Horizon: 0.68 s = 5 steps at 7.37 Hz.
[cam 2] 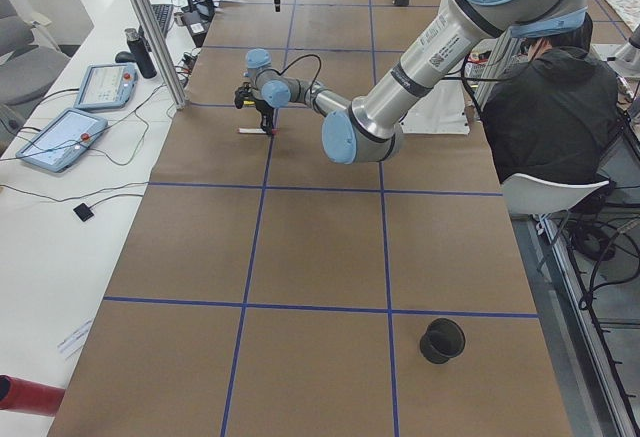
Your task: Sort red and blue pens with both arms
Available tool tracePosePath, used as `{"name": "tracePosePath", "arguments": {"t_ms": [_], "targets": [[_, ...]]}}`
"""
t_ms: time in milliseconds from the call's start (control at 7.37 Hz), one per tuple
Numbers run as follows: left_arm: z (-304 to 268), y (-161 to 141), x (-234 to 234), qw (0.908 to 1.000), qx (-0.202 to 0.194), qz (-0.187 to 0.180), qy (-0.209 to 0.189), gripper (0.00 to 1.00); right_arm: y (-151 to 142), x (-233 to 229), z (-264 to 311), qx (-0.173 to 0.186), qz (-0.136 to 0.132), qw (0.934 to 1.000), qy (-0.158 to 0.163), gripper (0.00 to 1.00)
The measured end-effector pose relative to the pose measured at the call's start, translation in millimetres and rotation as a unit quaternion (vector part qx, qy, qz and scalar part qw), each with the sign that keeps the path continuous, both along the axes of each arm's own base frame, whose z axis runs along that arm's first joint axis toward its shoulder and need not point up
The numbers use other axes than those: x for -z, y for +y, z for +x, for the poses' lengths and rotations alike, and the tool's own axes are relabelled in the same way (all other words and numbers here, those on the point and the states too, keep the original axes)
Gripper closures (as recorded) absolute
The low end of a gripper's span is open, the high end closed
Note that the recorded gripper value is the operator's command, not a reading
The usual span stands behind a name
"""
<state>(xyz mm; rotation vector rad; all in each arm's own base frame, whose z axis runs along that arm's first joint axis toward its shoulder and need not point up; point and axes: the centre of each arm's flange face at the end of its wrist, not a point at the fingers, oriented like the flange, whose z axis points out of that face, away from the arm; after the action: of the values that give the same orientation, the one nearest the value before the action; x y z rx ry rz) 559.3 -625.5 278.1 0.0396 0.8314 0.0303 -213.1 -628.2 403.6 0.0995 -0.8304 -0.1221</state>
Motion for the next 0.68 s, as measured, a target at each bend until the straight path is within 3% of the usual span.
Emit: {"name": "tracePosePath", "arguments": {"t_ms": [407, 678], "targets": [[-28.8, -16.1, 17.2, 0.9997, 0.022, -0.005, 0.003, 1.00, -3.2, 14.9, -15.4, -0.017, -0.009, 0.9998, 0.001, 0.01], [-75.3, -41.1, 25.4, 0.9982, 0.039, -0.045, 0.005, 1.00, -10.9, 29.8, -52.1, -0.030, -0.012, 0.9993, 0.017, 0.01]]}}
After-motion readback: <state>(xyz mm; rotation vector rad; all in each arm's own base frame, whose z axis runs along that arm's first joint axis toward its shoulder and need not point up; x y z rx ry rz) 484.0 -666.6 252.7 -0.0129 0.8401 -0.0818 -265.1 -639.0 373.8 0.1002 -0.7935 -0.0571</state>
